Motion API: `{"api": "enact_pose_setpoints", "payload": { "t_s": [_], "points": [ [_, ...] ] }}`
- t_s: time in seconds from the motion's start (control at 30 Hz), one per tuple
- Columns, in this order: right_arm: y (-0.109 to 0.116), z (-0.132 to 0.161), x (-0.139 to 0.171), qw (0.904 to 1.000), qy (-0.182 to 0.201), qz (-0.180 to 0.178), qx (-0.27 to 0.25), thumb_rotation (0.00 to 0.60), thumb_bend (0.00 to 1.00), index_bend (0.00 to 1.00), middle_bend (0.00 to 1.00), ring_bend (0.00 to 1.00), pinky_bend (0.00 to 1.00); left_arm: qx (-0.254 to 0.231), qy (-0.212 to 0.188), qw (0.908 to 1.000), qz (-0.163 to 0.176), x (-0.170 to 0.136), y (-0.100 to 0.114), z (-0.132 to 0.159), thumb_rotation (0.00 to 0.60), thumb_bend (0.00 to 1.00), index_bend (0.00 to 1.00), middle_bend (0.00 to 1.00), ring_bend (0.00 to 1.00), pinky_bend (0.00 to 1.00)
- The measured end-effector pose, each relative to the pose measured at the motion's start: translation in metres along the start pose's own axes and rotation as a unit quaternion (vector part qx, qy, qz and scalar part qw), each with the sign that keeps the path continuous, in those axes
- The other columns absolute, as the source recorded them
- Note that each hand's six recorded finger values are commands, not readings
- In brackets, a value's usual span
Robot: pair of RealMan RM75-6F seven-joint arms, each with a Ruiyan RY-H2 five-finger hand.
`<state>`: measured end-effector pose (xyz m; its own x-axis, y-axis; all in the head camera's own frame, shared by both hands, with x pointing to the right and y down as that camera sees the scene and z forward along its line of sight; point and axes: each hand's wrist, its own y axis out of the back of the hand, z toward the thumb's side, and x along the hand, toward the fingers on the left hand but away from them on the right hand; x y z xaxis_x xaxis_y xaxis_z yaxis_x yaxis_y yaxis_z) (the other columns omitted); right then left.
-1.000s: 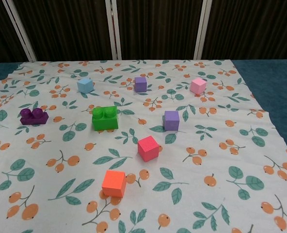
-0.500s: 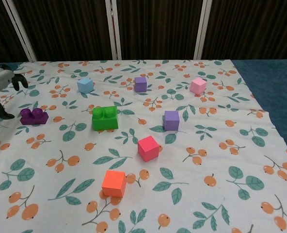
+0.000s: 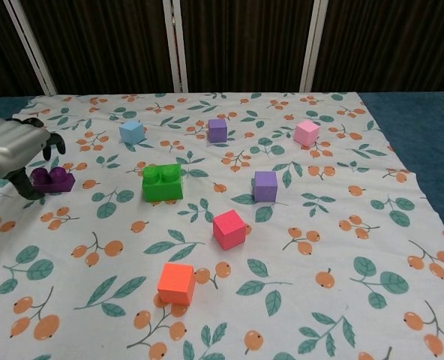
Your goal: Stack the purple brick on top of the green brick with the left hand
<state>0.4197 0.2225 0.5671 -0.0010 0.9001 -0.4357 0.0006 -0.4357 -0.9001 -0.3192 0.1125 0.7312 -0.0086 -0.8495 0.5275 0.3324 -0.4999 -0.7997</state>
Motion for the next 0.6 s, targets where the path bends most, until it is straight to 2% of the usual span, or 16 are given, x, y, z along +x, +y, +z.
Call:
{"api": "enact_pose_setpoints", "payload": {
  "t_s": [0.3,0.6],
  "points": [
    [-0.003,0.002,-0.001,1.0000,-0.002,0.005,0.005,0.600,0.19,0.00,0.00,0.00,0.00,0.011,-0.006,0.9999,0.002,0.004,-0.005,0.012,0.600,0.25,0.29,0.35,0.06,0.12],
    [-0.004,0.003,-0.001,1.0000,0.000,0.005,0.008,0.600,0.19,0.00,0.00,0.00,0.00,0.022,0.006,0.9997,0.004,0.005,-0.012,0.015,0.600,0.29,0.31,0.38,0.08,0.12]
  ]
}}
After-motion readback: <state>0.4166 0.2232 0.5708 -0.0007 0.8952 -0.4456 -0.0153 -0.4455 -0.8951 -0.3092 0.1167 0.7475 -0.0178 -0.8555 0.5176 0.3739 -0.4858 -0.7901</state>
